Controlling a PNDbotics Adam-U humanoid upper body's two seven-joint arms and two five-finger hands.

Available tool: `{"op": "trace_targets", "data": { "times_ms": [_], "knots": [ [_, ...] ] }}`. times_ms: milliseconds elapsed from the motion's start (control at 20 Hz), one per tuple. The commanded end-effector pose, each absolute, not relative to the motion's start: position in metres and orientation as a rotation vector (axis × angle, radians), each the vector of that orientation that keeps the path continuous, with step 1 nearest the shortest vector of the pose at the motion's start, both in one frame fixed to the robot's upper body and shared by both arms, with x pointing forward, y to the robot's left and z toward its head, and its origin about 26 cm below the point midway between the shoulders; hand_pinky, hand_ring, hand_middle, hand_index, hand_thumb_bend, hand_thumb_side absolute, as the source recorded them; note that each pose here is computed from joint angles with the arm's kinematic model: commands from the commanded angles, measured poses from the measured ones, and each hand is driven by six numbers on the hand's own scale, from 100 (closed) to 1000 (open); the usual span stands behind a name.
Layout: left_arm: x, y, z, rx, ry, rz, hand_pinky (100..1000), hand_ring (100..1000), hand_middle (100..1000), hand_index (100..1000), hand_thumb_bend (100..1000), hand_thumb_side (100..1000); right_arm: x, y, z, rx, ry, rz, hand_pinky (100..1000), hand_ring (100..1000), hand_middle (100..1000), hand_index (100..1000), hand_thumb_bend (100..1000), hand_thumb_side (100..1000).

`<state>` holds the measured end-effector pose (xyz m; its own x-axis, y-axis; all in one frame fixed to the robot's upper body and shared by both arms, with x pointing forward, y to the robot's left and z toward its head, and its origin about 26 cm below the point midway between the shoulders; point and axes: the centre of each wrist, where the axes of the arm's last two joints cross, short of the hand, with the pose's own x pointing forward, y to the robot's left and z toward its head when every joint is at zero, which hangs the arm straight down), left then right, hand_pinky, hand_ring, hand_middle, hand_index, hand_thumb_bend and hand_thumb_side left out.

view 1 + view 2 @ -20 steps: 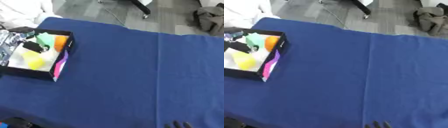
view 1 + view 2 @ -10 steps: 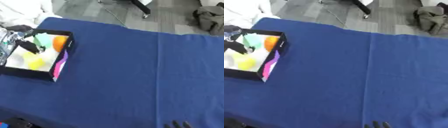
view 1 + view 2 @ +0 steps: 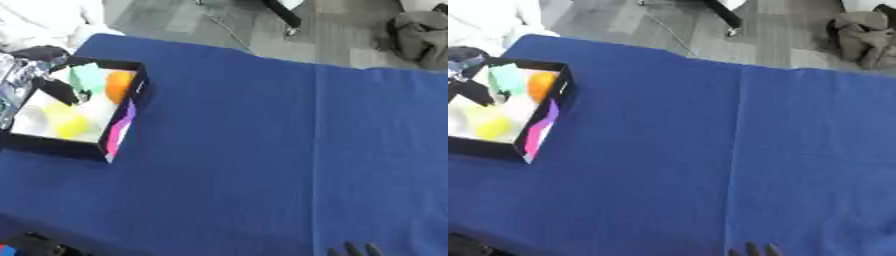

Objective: Pick up the objects with one hand, pass them to the other hand, and then place them into the box on the other side of the table.

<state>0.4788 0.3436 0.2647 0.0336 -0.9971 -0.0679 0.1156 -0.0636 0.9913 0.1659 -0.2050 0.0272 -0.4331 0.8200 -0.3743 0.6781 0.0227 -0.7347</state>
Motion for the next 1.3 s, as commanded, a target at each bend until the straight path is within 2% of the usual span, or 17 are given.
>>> {"op": "trace_targets", "data": {
  "times_ms": [50,100,150,200,300,400,450,500,550,600,650,700,750,800,950,1100,1300],
  "knots": [
    [0.4732,0.3536,0.2851,1.276,-1.097,-1.249,1000,1000,839,993,702,851,0.1676,-0.2066,0.0333,-1.894,-2.179,1.042,949,921,878,840,502,277],
    [0.4731,0.3543,0.2832,1.281,-1.091,-1.259,1000,1000,846,993,774,583,0.1682,-0.2067,0.0337,-1.892,-2.180,1.041,949,919,877,840,503,276],
    [0.4730,0.3553,0.2814,1.284,-1.079,-1.273,1000,1000,847,993,770,463,0.1687,-0.2068,0.0341,-1.889,-2.182,1.041,950,919,877,840,505,275],
    [0.4730,0.3566,0.2800,1.287,-1.063,-1.284,1000,1000,844,991,744,100,0.1690,-0.2070,0.0342,-1.887,-2.182,1.041,949,920,878,840,509,273],
    [0.4728,0.3573,0.2804,1.299,-1.045,-1.293,1000,996,839,987,811,117,0.1693,-0.2072,0.0344,-1.883,-2.181,1.040,948,919,877,840,508,274],
    [0.4726,0.3569,0.2819,1.309,-1.050,-1.294,1000,997,838,987,800,131,0.1697,-0.2070,0.0346,-1.880,-2.179,1.036,948,919,877,840,507,274],
    [0.4726,0.3569,0.2822,1.307,-1.055,-1.292,1000,1000,837,990,728,100,0.1697,-0.2070,0.0347,-1.879,-2.179,1.035,949,921,878,841,506,274],
    [0.4726,0.3572,0.2821,1.301,-1.060,-1.288,1000,1000,838,991,668,185,0.1697,-0.2071,0.0346,-1.878,-2.177,1.034,949,921,877,841,505,274],
    [0.4725,0.3572,0.2822,1.295,-1.067,-1.286,1000,1000,838,989,682,264,0.1698,-0.2071,0.0347,-1.879,-2.177,1.034,949,922,877,841,505,274],
    [0.4725,0.3568,0.2825,1.292,-1.076,-1.284,1000,1000,839,986,701,670,0.1699,-0.2071,0.0348,-1.878,-2.177,1.033,947,921,877,841,503,274],
    [0.4723,0.3564,0.2828,1.293,-1.086,-1.284,1000,1000,839,985,717,706,0.1701,-0.2071,0.0349,-1.877,-2.178,1.033,947,918,876,840,500,275],
    [0.4721,0.3562,0.2829,1.298,-1.093,-1.284,1000,1000,840,985,745,626,0.1702,-0.2071,0.0350,-1.876,-2.179,1.033,947,918,876,840,500,276],
    [0.4721,0.3564,0.2819,1.300,-1.091,-1.290,1000,1000,841,985,715,164,0.1702,-0.2072,0.0350,-1.875,-2.178,1.033,947,917,876,840,500,275],
    [0.4721,0.3567,0.2814,1.299,-1.086,-1.295,1000,1000,837,982,762,100,0.1702,-0.2073,0.0349,-1.874,-2.178,1.033,946,918,876,840,500,275],
    [0.4712,0.3549,0.2853,1.329,-1.114,-1.280,1000,987,818,987,821,161,0.1703,-0.2071,0.0349,-1.868,-2.177,1.032,945,913,873,839,501,272],
    [0.4709,0.3553,0.2845,1.342,-1.143,-1.275,1000,994,818,982,767,100,0.1703,-0.2075,0.0349,-1.867,-2.174,1.031,944,908,871,838,506,270],
    [0.4708,0.3573,0.2834,1.331,-1.151,-1.288,1000,996,823,989,775,123,0.1702,-0.2076,0.0348,-1.866,-2.170,1.029,943,906,871,837,507,269]
  ]
}}
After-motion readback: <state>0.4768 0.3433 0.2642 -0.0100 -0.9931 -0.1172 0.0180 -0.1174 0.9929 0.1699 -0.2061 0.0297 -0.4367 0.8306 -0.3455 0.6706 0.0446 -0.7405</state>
